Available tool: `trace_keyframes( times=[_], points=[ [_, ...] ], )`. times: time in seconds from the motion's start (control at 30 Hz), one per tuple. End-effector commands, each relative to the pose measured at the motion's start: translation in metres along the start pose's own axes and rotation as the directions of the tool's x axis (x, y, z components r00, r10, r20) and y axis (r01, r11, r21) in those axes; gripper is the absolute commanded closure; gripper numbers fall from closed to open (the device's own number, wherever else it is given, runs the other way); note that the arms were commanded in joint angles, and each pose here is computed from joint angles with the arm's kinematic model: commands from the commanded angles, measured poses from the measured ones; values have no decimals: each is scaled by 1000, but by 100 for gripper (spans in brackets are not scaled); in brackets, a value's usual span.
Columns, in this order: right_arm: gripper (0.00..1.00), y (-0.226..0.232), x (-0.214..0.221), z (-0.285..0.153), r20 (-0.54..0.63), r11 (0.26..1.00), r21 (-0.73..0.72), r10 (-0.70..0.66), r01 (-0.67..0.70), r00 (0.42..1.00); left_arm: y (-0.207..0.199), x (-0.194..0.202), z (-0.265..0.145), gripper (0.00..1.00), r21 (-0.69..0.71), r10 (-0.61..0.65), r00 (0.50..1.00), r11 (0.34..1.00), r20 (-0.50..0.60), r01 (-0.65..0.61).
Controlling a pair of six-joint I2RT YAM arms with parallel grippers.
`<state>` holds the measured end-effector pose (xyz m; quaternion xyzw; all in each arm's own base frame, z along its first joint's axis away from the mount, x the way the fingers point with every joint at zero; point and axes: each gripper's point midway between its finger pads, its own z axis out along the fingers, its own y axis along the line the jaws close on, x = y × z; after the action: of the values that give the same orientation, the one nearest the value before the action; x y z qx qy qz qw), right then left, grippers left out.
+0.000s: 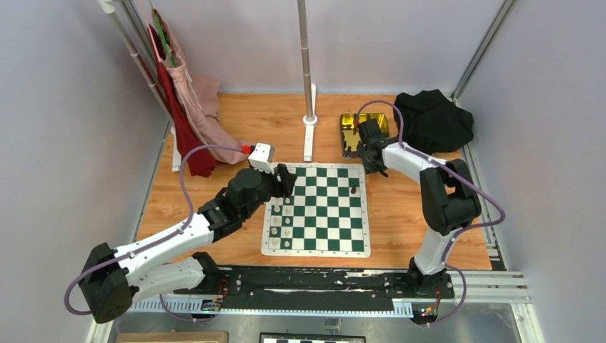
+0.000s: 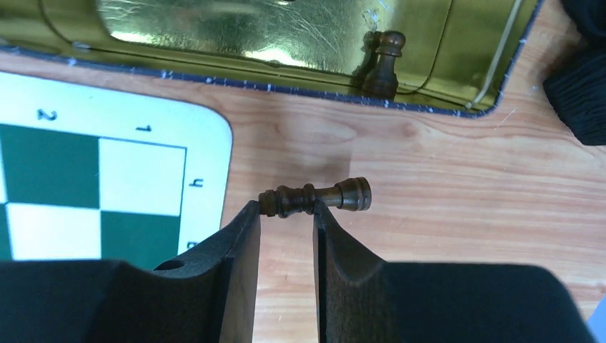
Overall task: Set up the chess pieces on the board
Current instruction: Pick up the chess piece at the center of the board, then place the chess piece on the chessboard.
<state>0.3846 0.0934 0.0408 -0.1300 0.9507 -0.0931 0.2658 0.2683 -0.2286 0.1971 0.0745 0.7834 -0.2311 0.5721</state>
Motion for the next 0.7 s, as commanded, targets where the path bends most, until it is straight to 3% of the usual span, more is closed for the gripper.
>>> trace_keyframes(
  times=[0.0, 0.33, 0.67],
  points=[
    [100, 0, -3, -26, 35, 997, -48, 61, -60, 997, -8, -13, -3, 36, 30, -33, 999, 999, 42, 32],
    [100, 19, -10, -75, 118, 966, -208, 183, -156, 976, -10, -18, -9, 36, 53, -32, 998, 998, 58, 29],
    [100, 46, 10, -120, 133, 866, -432, 336, -251, 932, -12, -21, -16, 36, 81, -23, 997, 997, 70, 17]
  ],
)
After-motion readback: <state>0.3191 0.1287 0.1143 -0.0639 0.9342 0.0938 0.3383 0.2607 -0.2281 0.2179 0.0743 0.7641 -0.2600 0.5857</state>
